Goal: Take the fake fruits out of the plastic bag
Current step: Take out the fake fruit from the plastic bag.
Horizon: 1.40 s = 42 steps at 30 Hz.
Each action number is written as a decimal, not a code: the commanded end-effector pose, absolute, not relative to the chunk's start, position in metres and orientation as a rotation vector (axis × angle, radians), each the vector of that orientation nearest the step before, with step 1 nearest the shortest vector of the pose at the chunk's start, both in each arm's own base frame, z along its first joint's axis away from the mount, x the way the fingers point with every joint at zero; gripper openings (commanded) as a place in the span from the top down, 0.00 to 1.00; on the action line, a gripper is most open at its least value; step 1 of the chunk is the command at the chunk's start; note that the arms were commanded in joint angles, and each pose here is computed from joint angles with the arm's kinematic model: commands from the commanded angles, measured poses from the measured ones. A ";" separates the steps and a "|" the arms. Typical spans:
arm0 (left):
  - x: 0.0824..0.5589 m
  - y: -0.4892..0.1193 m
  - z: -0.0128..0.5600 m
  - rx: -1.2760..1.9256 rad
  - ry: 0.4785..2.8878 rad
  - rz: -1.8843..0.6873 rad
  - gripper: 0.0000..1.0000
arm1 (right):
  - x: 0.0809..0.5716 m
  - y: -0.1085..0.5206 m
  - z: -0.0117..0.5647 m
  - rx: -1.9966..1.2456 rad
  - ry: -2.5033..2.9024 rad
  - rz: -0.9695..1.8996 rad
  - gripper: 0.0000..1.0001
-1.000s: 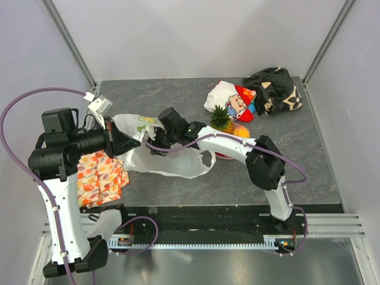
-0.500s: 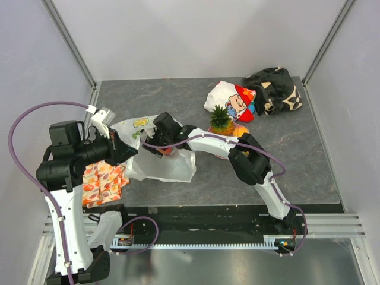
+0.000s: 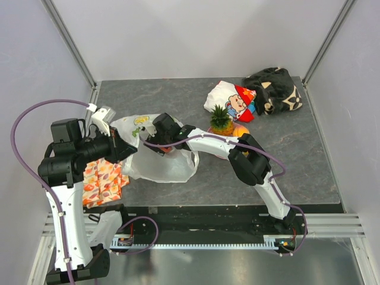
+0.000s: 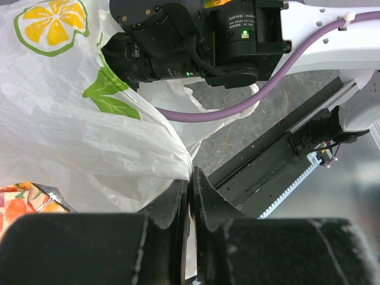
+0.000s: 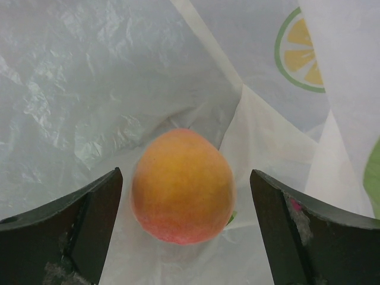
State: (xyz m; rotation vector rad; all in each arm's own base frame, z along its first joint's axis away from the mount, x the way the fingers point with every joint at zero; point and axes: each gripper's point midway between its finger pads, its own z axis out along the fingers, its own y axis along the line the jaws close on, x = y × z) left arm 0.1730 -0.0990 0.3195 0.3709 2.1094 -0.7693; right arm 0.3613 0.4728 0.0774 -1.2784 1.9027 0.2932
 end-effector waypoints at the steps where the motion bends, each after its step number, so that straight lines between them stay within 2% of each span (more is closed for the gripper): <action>1: 0.180 -0.097 0.320 0.366 2.094 -0.759 0.88 | 0.363 0.465 0.067 -1.274 1.930 0.223 0.04; 12: 0.193 -0.094 0.321 0.374 2.089 -0.748 0.88 | 0.359 0.459 0.050 -1.363 1.954 0.170 0.19; 13: 0.195 -0.094 0.323 0.378 2.084 -0.747 0.88 | 0.357 0.458 0.048 -1.384 1.957 0.169 0.24; 14: 0.196 -0.094 0.322 0.377 2.085 -0.746 0.88 | 0.356 0.458 0.050 -1.397 1.953 0.178 0.36; 17: 0.202 -0.092 0.323 0.373 2.085 -0.736 0.89 | 0.351 0.462 0.065 -1.406 1.930 0.229 0.49; 20: 0.210 -0.088 0.319 0.357 2.093 -0.719 0.90 | 0.341 0.466 0.100 -1.414 1.881 0.314 0.54; 27: 0.235 -0.081 0.312 0.317 2.097 -0.691 0.93 | 0.287 0.454 0.199 -1.485 1.696 0.657 0.56; 33: 0.247 -0.077 0.308 0.303 2.103 -0.677 0.94 | 0.254 0.443 0.259 -1.478 1.558 0.920 0.56; 40: 0.250 -0.077 0.313 0.292 2.098 -0.679 0.94 | 0.239 0.454 0.301 -1.391 1.486 1.120 0.55; 42: 0.251 -0.075 0.316 0.289 2.091 -0.652 0.98 | 0.241 0.453 0.318 -1.363 1.468 1.122 0.55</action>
